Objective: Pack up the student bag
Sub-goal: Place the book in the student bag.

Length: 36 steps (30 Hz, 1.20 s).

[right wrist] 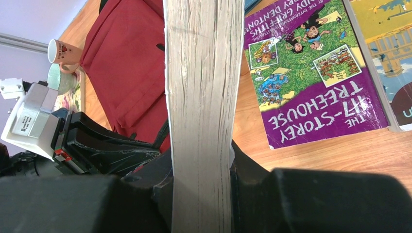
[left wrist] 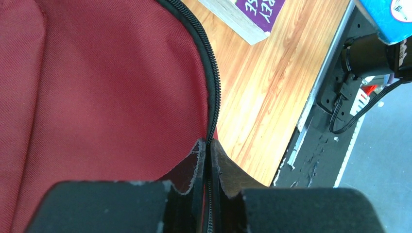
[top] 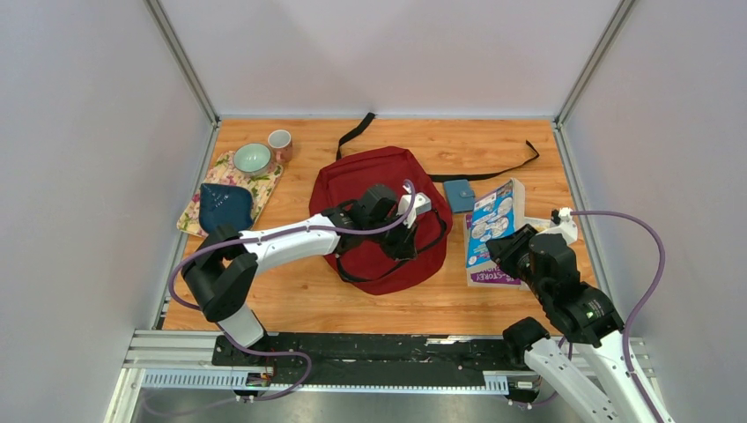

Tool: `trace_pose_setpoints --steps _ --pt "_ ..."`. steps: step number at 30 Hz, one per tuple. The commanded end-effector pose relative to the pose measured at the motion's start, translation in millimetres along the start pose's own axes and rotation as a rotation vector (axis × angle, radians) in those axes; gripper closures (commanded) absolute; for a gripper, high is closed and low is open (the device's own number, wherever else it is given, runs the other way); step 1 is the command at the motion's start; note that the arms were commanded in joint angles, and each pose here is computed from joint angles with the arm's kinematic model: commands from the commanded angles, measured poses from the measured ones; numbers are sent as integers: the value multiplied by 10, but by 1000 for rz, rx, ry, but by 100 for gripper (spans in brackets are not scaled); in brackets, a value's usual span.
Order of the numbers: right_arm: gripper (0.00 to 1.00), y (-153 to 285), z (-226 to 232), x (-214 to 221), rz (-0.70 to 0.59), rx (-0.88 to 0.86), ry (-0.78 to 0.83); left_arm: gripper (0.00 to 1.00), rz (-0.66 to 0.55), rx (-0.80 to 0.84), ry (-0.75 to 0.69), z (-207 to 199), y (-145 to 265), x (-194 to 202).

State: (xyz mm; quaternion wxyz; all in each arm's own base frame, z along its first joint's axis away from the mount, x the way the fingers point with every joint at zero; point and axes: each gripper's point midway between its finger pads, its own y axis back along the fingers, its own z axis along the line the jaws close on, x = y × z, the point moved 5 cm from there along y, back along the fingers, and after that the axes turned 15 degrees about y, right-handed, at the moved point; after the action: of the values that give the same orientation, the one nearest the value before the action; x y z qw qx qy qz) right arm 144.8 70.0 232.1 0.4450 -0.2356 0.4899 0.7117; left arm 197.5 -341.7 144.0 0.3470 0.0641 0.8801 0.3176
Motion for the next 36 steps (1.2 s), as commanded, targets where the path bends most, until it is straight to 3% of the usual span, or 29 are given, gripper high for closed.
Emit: trace_pose_setpoints --steps 1,7,9,12,22,28,36 --pt "100 72 140 -246 -104 -67 -30 88 -93 72 -45 -255 162 -302" --pt "100 67 137 -219 -95 -70 -30 89 -95 95 -28 -264 163 -325" --pt "100 70 135 -218 -95 -70 -30 100 -86 95 -13 -247 149 -308" --pt "100 73 130 -215 -92 -68 -27 100 -90 50 8 -170 146 -299" --pt "100 272 372 -300 -57 -228 -22 100 -294 -128 -101 -215 657 -940" --pt "100 513 557 -255 54 -376 -4 100 -418 -140 -157 -397 922 -1282" --pt "100 434 871 -56 245 -564 -142 100 -549 -199 -200 -452 1209 -1429"
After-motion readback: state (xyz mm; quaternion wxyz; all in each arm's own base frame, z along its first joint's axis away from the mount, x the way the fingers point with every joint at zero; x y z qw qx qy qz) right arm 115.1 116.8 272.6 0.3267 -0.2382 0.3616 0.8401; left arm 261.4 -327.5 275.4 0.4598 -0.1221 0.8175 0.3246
